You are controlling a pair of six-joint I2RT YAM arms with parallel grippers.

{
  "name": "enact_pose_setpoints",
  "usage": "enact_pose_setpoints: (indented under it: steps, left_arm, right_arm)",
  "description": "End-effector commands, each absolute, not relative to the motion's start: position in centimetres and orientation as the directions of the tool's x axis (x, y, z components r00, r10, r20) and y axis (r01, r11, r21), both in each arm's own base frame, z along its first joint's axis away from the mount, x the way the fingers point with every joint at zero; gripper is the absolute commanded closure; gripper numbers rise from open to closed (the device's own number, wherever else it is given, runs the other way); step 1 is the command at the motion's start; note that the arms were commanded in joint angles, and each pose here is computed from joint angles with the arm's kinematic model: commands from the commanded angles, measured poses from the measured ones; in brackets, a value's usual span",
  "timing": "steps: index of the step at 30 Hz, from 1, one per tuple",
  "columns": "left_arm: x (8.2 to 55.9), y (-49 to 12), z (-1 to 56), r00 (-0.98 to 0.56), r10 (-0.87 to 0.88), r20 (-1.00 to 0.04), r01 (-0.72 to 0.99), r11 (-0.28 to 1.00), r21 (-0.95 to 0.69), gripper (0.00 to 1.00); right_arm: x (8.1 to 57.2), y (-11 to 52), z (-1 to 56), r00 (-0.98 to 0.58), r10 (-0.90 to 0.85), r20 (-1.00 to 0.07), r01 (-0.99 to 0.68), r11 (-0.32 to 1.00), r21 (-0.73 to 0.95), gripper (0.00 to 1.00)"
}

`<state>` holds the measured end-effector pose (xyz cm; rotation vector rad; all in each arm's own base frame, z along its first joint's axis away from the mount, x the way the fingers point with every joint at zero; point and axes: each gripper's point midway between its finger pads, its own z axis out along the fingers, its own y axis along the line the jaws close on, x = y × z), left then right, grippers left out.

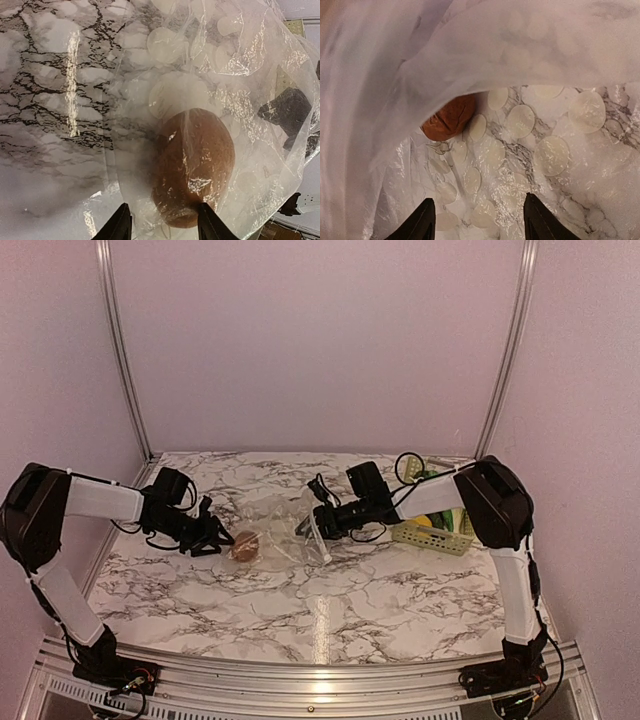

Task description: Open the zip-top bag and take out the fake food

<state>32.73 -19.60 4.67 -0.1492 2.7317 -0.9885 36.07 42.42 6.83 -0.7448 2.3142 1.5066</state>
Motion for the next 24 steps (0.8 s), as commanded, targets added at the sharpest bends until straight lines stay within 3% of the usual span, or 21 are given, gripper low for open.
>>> enact_pose_setpoints:
  steps: [1, 8, 11, 24]
  left_arm:
    - [34.1, -21.8, 5.2, -0.966, -0.157, -0.203, 0.024, 0.732, -0.681, 0.59]
    - [35.5, -26.6, 6.5, -0.968, -0.095, -0.230, 0.103, 0.689, -0.717, 0.93]
    - [35.9, -28.6, 6.3, -0.971, -0.073, -0.228, 0.120, 0.676, -0.727, 0.96]
    - [35.8, -34.0, 4.2, -0.982, -0.078, -0.169, 0.092, 0.587, -0.805, 1.00]
  right_arm:
    - [35.5, 43.1, 5.9, -0.840, -0.271, -0.470, -0.536, 0.286, 0.794, 0.42]
    - [35.6, 43.4, 5.4, -0.860, -0.253, -0.443, -0.504, 0.278, 0.818, 0.26]
    - [35.7, 43.3, 5.5, -0.860, -0.250, -0.445, -0.504, 0.283, 0.816, 0.19]
    - [35.6, 44.2, 4.7, -0.846, -0.292, -0.446, -0.527, 0.336, 0.780, 0.11]
